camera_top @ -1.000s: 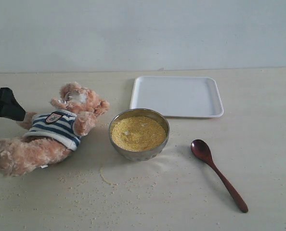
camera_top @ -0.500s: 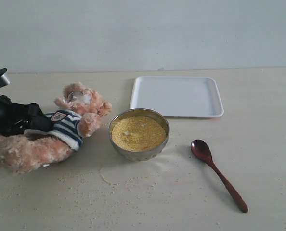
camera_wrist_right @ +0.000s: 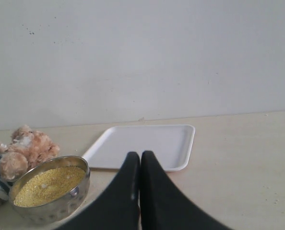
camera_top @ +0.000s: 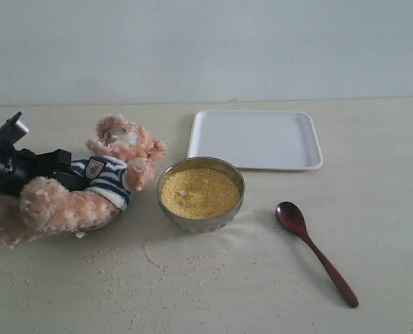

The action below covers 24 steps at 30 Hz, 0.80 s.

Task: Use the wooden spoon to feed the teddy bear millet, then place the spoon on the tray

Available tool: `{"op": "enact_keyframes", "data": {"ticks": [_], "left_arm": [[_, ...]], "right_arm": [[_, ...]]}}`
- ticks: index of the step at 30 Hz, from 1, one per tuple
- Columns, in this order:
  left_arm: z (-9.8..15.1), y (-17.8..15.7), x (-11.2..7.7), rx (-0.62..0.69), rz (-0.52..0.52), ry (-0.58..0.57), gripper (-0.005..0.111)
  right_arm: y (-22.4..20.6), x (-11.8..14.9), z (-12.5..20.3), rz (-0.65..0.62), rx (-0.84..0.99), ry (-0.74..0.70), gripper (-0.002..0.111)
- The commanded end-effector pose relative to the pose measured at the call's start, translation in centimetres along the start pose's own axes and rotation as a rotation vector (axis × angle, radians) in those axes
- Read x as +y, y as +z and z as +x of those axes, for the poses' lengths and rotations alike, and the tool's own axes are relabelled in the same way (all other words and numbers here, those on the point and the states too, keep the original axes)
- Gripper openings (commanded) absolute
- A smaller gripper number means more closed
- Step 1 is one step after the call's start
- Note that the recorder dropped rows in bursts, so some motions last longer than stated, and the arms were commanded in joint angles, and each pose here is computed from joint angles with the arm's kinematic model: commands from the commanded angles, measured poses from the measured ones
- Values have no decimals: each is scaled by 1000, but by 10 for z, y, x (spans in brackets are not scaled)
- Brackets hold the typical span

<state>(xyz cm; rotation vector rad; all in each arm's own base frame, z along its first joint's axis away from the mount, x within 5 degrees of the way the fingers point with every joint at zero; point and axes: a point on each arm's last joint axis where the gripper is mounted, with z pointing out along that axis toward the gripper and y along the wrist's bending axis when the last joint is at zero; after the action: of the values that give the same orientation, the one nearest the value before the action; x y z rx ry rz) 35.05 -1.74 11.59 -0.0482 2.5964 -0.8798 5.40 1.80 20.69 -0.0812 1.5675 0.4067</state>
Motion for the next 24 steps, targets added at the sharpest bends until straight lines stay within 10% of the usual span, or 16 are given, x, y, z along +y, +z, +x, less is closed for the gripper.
{"op": "enact_keyframes", "data": {"ticks": [1, 24], "left_arm": [[-2, 4, -1, -30, 30, -64, 5], [23, -97, -38, -132, 36, 37, 5]], "right_arm": [[0, 0, -1, 2, -16, -2, 0], [-1, 0, -4, 4, -45, -2, 0]]}}
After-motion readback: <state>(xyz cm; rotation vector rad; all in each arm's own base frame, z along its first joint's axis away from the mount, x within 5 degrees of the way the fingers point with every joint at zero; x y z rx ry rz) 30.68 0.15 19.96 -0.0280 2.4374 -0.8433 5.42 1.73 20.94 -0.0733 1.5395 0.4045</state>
